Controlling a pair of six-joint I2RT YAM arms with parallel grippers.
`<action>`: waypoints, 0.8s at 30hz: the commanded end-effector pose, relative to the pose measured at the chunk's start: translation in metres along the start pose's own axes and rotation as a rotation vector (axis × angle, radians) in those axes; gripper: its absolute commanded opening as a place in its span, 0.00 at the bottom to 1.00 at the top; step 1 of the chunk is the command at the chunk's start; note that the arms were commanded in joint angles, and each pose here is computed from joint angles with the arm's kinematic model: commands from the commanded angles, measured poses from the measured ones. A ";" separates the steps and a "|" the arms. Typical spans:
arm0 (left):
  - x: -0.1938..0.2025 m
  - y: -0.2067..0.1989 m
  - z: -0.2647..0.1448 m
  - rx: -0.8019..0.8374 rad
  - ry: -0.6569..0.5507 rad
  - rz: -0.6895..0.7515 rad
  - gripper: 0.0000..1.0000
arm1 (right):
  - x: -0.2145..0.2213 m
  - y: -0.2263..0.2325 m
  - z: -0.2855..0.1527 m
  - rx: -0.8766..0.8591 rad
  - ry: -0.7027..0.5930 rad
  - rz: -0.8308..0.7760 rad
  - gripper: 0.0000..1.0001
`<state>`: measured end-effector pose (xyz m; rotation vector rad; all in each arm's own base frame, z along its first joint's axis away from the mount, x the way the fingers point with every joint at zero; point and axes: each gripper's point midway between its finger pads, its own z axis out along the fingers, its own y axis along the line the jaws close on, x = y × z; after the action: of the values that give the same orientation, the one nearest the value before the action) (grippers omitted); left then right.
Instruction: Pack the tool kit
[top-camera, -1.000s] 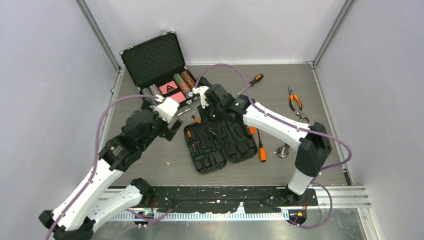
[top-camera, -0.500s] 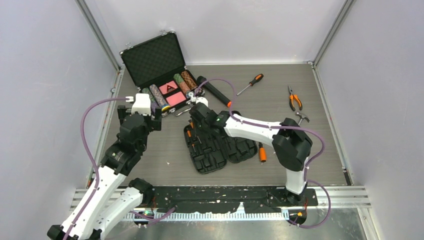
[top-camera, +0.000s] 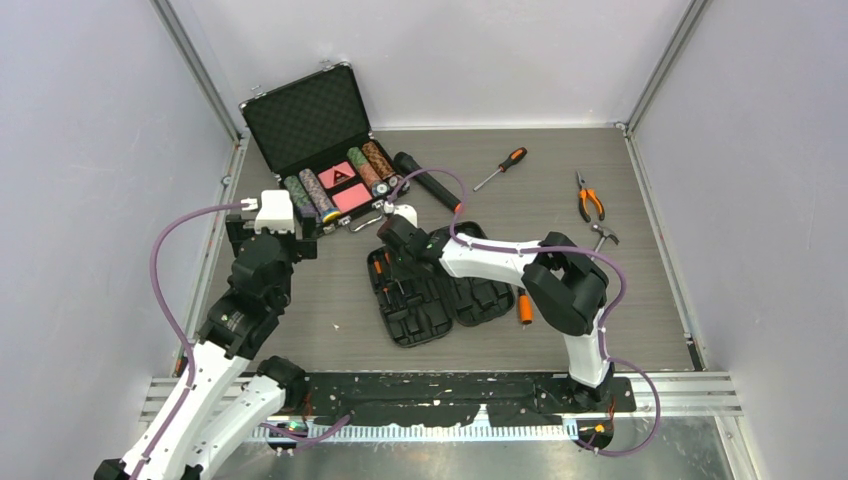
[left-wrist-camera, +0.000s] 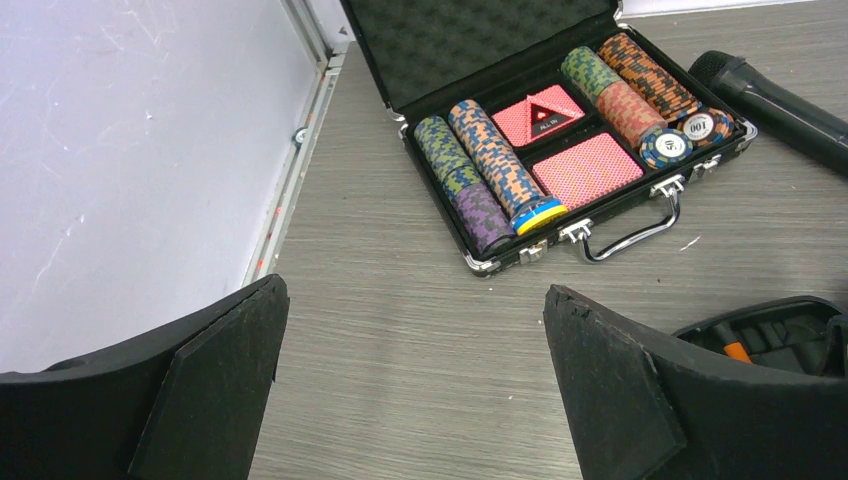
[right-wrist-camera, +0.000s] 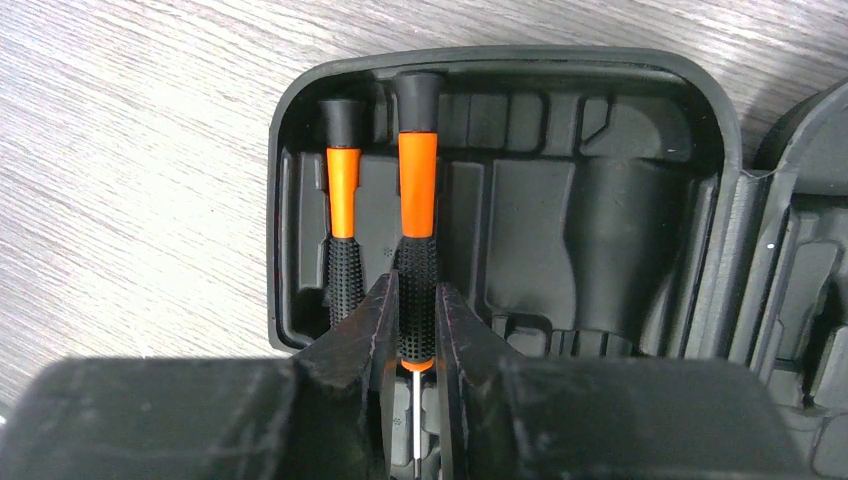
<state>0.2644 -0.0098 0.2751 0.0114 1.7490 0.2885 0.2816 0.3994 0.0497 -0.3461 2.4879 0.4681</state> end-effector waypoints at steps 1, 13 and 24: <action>-0.013 0.004 0.001 -0.017 -0.056 -0.037 1.00 | -0.001 -0.002 0.006 0.025 -0.009 0.019 0.05; -0.013 0.001 0.001 -0.002 -0.059 -0.028 0.99 | 0.008 -0.006 -0.004 0.030 0.034 0.030 0.24; -0.013 0.001 0.001 0.003 -0.065 -0.017 0.99 | 0.006 -0.002 -0.015 0.005 0.036 0.034 0.31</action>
<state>0.2642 -0.0106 0.2741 0.0372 1.7419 0.2927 0.2778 0.4014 0.0505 -0.3195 2.5071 0.4957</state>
